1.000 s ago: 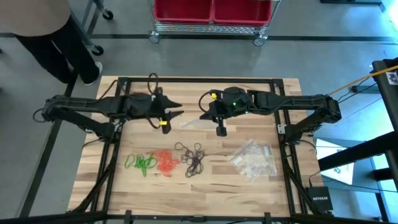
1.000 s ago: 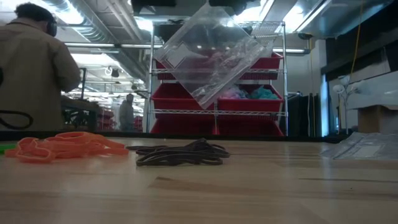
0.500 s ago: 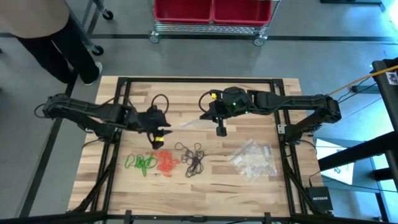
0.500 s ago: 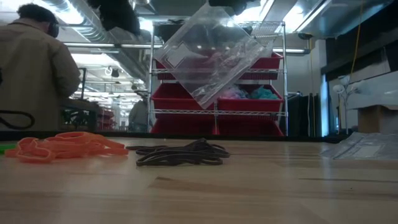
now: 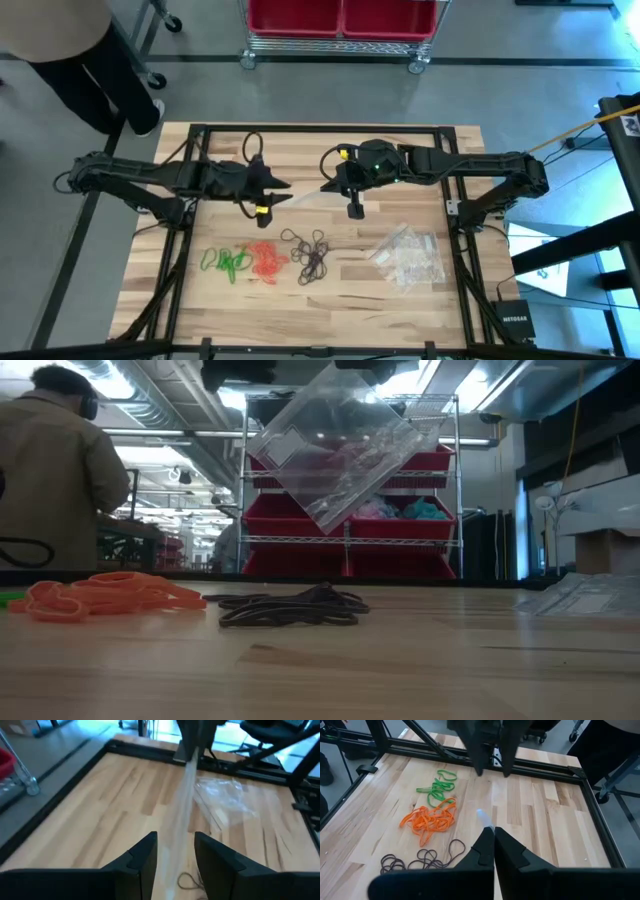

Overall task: Sort rubber bands
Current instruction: Open the transparent zip bag

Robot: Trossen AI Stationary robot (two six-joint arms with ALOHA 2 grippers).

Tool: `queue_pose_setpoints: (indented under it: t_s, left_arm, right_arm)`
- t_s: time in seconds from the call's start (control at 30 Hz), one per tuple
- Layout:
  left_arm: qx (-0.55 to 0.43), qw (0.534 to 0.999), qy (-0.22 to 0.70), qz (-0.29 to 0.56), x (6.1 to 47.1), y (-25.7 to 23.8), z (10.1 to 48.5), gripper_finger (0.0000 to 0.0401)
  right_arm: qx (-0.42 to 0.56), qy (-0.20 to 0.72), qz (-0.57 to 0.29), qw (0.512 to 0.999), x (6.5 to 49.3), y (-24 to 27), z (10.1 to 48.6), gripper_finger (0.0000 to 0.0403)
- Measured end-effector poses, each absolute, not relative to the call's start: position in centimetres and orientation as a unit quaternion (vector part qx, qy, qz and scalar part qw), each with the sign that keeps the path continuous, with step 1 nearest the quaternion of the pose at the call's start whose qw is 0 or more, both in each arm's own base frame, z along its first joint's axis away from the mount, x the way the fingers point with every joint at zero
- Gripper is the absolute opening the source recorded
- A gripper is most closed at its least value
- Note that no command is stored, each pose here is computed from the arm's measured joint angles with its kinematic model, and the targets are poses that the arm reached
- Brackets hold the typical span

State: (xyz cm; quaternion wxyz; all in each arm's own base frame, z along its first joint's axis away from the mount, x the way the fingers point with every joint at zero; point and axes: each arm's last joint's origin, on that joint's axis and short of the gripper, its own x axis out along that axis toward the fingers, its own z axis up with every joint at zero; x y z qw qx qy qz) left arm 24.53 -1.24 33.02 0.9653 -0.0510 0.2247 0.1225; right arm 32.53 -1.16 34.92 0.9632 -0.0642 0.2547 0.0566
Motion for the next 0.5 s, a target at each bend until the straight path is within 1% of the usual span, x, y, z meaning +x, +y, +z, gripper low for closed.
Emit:
queue_pose_setpoints:
  t_s: [0.13,0.3,0.37,0.5]
  left_arm:
    - [-0.057,0.964,0.234,0.114,24.2,-1.2,33.3,0.0123]
    - [-0.047,0.972,0.204,0.111,24.3,-1.1,34.4,0.0123]
    - [-0.033,0.974,0.197,0.110,24.8,-0.8,34.3,0.0123]
    - [-0.022,0.967,0.228,0.111,25.9,-0.4,33.0,0.0123]
  right_arm:
    - [-0.064,0.254,0.057,0.963,32.5,-1.2,34.9,0.0000]
    - [-0.064,0.255,0.057,0.963,32.5,-1.2,34.9,0.0000]
    - [-0.067,0.254,0.057,0.963,32.5,-1.2,34.9,0.0000]
    - [-0.068,0.250,0.057,0.964,32.6,-1.1,35.0,0.0000]
